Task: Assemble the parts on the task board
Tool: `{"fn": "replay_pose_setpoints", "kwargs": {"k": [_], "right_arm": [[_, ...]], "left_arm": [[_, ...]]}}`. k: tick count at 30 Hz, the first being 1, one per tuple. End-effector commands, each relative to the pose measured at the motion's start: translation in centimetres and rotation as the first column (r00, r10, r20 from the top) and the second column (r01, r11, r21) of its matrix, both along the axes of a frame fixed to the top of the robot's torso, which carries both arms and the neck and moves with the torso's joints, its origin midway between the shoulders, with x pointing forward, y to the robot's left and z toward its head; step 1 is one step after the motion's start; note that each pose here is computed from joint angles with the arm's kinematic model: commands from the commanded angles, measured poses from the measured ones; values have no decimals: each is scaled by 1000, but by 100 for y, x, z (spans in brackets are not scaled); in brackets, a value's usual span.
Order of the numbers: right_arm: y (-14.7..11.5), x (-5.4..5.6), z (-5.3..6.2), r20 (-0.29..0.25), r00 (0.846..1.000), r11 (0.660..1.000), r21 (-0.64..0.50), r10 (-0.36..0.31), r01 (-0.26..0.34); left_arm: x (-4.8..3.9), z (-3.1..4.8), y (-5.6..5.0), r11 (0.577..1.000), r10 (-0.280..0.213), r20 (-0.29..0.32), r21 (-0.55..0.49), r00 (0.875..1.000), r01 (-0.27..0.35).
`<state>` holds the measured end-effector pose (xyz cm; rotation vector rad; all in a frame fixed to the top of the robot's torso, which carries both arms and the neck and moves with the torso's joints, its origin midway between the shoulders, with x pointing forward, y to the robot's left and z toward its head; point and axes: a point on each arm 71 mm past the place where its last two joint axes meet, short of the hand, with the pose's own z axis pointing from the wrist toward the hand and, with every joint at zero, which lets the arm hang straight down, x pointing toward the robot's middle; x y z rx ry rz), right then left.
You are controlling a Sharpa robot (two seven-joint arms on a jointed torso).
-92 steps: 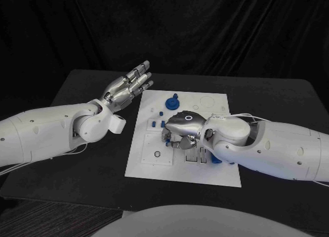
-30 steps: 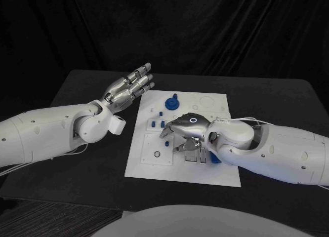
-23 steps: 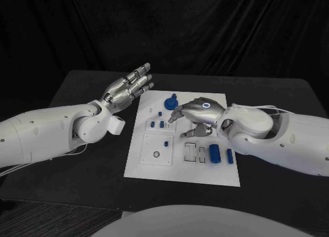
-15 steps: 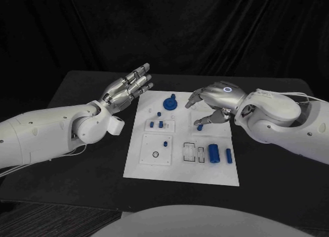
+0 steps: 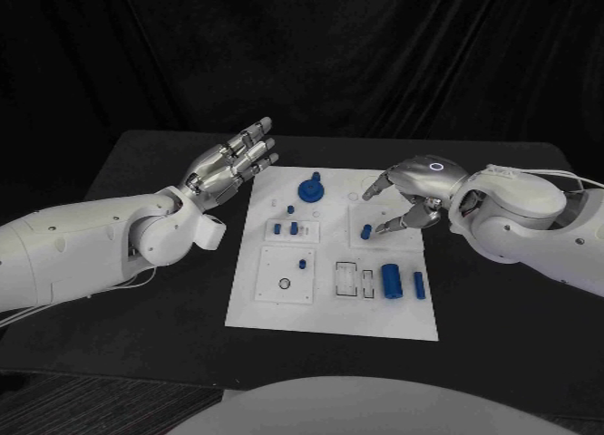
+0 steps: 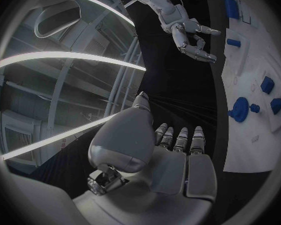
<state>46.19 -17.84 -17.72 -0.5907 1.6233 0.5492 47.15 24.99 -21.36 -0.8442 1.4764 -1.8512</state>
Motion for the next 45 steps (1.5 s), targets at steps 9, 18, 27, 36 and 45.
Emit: {"fn": "replay_pose_setpoints", "kwargs": {"k": [9, 18, 27, 36, 45], "right_arm": [[59, -30, -268, -80, 997, 1000, -12, 15, -16], [139, -51, -381, -93, 995, 999, 2, 45, -45], [216, -69, -444, -107, 992, 998, 5, 69, -69], [242, -81, -451, -103, 991, 997, 15, 81, -80], [209, -98, -422, -93, 993, 998, 22, 68, -66]], "left_arm": [[-27, 35, 7, 998, 8, 62, -64, 998, -4], [-37, 22, 9, 998, 9, 60, -65, 998, -5], [-43, 13, 1, 998, 4, 56, -66, 998, 0], [-45, 6, 9, 998, 3, 51, -64, 999, 0], [-48, -4, 7, 998, 0, 45, -62, 999, 3]]}}
